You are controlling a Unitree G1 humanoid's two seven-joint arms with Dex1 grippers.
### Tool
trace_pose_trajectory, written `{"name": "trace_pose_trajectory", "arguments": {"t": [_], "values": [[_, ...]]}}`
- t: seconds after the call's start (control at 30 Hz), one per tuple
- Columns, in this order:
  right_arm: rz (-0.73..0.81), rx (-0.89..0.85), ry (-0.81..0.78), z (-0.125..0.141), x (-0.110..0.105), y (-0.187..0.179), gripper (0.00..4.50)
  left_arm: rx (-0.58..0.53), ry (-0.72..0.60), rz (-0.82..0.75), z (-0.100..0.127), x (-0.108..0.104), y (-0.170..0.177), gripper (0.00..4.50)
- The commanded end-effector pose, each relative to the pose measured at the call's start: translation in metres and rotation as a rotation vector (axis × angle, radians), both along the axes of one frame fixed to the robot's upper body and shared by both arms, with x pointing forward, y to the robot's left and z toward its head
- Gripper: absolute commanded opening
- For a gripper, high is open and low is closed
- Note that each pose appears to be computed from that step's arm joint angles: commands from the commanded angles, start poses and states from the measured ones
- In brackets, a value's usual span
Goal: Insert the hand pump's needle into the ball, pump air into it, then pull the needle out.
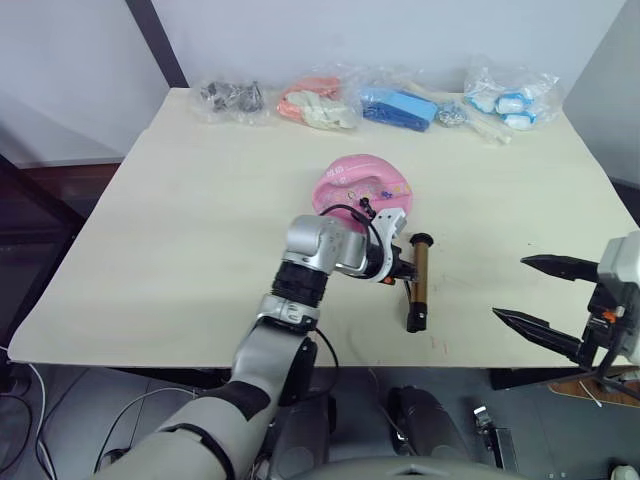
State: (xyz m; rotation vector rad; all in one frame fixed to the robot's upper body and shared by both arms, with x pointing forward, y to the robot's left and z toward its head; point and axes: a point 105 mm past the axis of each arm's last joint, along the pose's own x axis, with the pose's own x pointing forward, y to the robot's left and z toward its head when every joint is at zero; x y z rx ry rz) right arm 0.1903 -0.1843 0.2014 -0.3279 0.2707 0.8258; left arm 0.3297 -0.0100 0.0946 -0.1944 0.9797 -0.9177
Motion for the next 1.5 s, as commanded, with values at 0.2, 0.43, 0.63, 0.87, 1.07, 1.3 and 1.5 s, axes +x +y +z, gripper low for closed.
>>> {"name": "trace_pose_trajectory", "arguments": {"t": [0.2,0.43,0.63,0.87,1.07,1.3,1.5], "values": [[-0.004,0.009,-0.05,0.006,0.001,0.001,4.5,-0.099,-0.039,-0.098,0.022,-0.01,-0.007,0.27],[-0.002,0.008,-0.049,0.008,0.001,0.001,4.5,-0.041,-0.005,0.034,0.011,0.003,-0.009,2.94],[-0.006,0.007,-0.048,0.007,0.001,0.002,4.5,-0.013,0.024,0.091,0.009,0.01,-0.009,3.77],[-0.013,0.009,-0.051,0.007,0.0,0.003,4.5,-0.032,0.05,0.094,0.007,0.012,-0.022,3.77],[-0.018,0.01,-0.051,0.006,-0.002,0.004,4.5,-0.019,0.055,0.122,0.0,0.016,-0.033,3.77],[-0.027,0.007,-0.052,0.006,-0.004,0.005,4.5,0.01,0.034,0.151,-0.006,0.019,-0.046,3.77],[-0.033,0.007,-0.053,0.006,-0.005,0.005,4.5,0.012,0.038,0.147,-0.01,0.017,-0.052,3.54]]}}
